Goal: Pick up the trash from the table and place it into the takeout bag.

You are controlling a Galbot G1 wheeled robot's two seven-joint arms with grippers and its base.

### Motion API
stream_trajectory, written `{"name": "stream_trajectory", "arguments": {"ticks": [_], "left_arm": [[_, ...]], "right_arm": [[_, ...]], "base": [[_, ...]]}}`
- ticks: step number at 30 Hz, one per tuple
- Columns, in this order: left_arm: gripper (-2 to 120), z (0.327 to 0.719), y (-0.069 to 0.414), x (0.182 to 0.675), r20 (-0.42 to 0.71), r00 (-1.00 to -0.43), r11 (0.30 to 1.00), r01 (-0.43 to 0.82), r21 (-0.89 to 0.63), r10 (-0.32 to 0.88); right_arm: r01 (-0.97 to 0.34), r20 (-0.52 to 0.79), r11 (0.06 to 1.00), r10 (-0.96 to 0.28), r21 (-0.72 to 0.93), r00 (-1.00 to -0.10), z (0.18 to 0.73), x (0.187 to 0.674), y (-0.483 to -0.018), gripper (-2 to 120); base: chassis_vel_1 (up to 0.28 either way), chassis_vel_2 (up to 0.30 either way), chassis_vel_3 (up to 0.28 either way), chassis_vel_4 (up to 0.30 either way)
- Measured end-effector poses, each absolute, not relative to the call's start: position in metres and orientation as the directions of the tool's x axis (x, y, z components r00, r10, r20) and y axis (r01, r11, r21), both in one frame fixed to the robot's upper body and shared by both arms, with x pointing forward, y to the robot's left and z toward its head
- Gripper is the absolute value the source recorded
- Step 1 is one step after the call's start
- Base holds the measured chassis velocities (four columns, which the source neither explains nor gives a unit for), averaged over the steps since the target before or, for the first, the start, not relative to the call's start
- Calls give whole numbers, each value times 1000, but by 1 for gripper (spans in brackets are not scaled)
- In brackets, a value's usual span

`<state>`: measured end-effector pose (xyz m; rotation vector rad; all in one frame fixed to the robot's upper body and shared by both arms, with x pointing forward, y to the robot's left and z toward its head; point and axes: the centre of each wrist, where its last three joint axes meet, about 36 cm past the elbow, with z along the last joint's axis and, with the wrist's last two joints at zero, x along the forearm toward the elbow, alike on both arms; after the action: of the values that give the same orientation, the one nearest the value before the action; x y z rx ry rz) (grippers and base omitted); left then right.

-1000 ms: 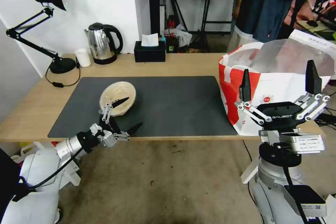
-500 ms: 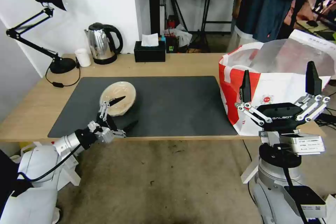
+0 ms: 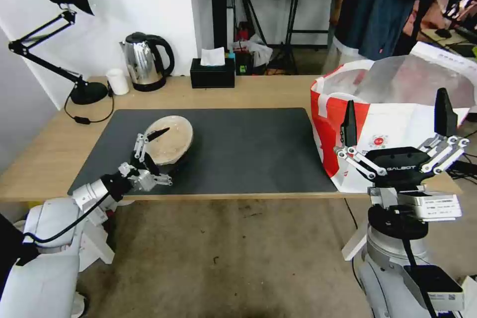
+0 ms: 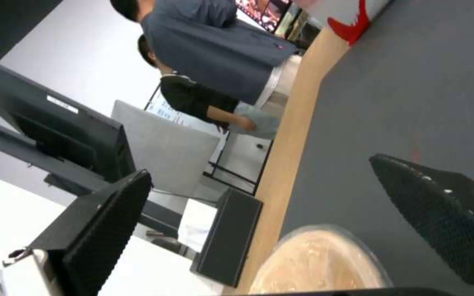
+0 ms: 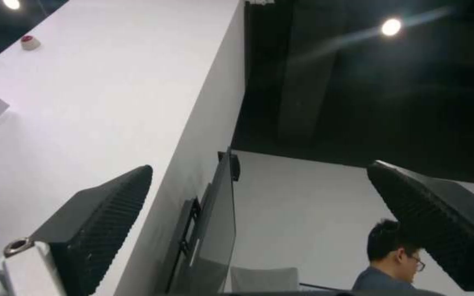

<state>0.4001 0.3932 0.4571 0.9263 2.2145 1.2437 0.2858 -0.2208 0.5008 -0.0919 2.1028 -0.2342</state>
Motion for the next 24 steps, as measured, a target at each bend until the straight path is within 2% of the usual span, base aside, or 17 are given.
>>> {"name": "stream_trajectory", "arguments": {"ticks": [24], "left_arm": [[100,441,403,418,-6,-705,363,358,860,709]], "right_arm": [[40,-842,980,-147,-195,-519,499,288,-222,100]], "base": [[0,0,0,0]]}}
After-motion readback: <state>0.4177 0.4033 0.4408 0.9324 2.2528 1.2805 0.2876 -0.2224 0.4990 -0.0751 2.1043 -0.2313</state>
